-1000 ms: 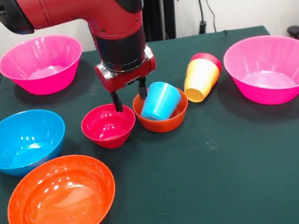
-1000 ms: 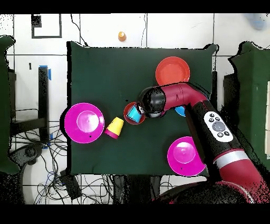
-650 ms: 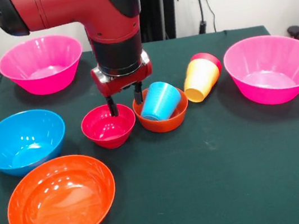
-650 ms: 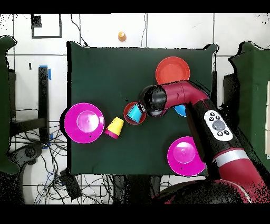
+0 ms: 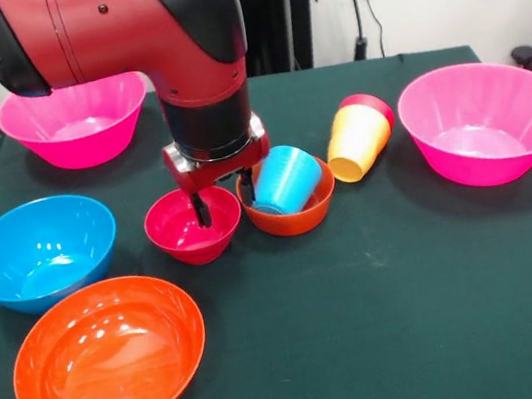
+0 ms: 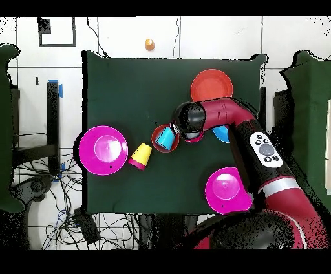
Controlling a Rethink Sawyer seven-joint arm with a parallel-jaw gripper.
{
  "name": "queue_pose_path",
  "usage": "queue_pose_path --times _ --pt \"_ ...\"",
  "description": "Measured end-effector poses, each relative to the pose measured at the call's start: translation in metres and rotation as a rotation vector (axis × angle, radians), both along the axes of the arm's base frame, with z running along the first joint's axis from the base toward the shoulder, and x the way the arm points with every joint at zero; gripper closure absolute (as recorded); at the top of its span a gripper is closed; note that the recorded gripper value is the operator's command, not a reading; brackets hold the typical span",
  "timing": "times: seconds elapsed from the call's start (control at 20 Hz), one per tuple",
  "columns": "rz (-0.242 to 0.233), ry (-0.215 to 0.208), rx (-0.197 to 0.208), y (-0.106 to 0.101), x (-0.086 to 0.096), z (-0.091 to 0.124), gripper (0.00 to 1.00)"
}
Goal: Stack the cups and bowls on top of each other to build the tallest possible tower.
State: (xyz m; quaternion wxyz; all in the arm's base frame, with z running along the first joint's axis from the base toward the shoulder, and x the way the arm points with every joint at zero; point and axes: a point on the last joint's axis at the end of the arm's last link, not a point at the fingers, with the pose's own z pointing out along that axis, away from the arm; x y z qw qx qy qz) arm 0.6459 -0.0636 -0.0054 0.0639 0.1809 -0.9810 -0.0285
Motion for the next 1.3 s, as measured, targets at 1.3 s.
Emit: queue_pose_path --times 1.3 --pt "-0.024 -0.002 0.001 0.001 -0.002 0.036 0.00"
